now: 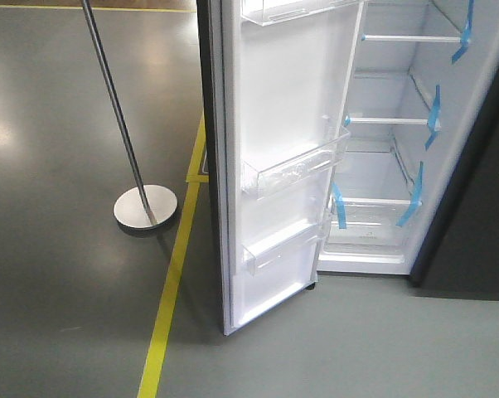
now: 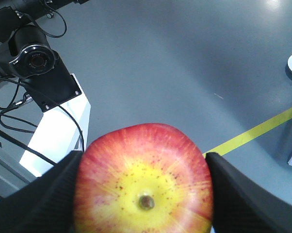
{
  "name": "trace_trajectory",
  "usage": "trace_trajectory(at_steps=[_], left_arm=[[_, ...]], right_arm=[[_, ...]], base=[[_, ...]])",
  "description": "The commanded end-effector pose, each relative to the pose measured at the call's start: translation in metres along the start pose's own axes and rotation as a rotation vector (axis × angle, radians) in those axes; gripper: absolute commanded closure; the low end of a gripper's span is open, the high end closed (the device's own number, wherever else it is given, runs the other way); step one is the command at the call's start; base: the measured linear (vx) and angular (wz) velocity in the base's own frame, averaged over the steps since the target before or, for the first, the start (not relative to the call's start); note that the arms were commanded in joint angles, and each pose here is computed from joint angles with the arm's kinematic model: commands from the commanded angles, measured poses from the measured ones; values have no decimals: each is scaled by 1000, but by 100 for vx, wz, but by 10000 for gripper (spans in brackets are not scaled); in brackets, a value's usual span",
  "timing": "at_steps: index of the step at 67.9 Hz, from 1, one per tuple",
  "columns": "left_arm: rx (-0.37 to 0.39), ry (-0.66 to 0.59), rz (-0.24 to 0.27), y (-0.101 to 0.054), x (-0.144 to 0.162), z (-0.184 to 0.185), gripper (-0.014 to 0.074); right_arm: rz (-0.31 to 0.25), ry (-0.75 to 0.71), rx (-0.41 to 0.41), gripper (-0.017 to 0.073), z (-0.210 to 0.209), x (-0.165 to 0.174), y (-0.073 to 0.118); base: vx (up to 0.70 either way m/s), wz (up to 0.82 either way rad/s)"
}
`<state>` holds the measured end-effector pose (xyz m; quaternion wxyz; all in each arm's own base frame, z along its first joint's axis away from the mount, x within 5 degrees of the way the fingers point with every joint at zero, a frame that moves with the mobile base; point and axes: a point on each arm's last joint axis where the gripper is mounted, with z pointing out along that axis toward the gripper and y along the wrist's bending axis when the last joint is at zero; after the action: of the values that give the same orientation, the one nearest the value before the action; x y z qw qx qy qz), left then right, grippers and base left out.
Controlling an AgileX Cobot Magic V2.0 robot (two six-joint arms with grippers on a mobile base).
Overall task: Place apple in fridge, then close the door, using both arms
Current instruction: 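Approach the refrigerator door bins and stop in front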
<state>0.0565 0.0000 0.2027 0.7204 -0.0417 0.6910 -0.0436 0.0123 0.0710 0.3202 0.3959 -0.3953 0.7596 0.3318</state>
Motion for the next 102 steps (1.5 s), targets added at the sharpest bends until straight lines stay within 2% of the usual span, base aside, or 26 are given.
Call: trace_trajectory(at_steps=[1,102], left_arm=[[10,-78,-5,0,-4,-1,600],[10,-78,-5,0,-4,-1,600]], right_arm=[[4,-39,-52,363,-3,-8,6],[4,-39,-52,363,-3,-8,6]], base=[[15,4],[14,-3]])
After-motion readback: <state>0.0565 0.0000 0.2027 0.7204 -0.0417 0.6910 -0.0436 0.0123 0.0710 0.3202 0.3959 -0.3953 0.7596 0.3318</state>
